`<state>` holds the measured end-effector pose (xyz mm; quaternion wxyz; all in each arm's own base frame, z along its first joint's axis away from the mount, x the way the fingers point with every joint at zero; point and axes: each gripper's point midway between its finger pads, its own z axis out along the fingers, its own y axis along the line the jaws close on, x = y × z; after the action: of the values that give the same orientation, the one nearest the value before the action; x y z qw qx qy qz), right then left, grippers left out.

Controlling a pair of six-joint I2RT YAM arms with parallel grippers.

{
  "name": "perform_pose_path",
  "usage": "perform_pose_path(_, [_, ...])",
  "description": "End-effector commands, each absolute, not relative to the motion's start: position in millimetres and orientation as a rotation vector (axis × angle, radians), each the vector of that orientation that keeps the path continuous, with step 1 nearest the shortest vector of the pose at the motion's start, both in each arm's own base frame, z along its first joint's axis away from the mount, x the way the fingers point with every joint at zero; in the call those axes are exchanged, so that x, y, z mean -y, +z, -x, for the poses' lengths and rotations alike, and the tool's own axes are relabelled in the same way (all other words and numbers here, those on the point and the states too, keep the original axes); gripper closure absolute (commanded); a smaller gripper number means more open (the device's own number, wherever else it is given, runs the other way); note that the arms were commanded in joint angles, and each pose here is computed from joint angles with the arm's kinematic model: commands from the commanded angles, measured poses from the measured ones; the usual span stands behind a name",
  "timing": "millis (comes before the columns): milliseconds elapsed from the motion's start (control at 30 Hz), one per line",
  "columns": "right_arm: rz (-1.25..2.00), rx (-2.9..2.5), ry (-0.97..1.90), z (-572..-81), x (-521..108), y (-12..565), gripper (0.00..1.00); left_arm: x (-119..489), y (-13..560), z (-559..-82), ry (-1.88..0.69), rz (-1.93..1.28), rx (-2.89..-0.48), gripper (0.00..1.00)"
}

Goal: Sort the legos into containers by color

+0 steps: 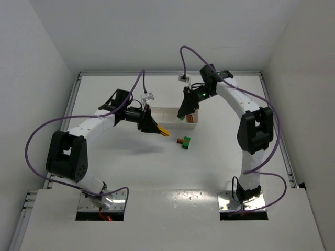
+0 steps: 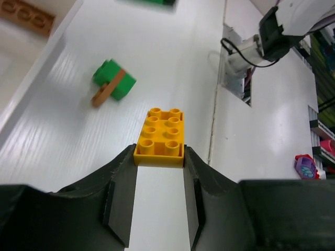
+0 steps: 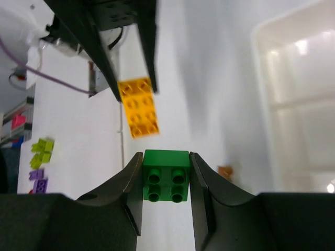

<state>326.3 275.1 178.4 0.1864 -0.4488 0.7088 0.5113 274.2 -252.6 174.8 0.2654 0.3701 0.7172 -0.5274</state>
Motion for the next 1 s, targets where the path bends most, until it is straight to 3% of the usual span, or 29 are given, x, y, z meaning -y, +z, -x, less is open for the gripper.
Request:
perform_pose_path(0, [1.184, -1.960, 1.360, -356, -254, 197, 1.00, 235, 174, -266, -1.353, -1.023, -1.914, 1.00])
perform_pose_path(167, [1.123, -1.987, 1.250, -388, -252, 187, 1.00, 212, 164, -287, -1.147, -0.935, -2.003, 1.00])
perform_pose_path(333, [0.964, -2.055, 1.161, -410, -268, 174, 1.00, 183, 183, -373, -0.730, -0.585, -2.116, 1.00])
perform_pose_path(533, [0.779, -2.133, 0.844, -447, -271, 140, 1.00, 157, 194, -433, -0.500, -0.287, -2.163, 1.00])
perform_pose_path(967, [0.714, -2.164, 0.746, -466, -278, 98, 1.00, 192, 154, -434, -0.518, -0.371, -2.274, 1.00])
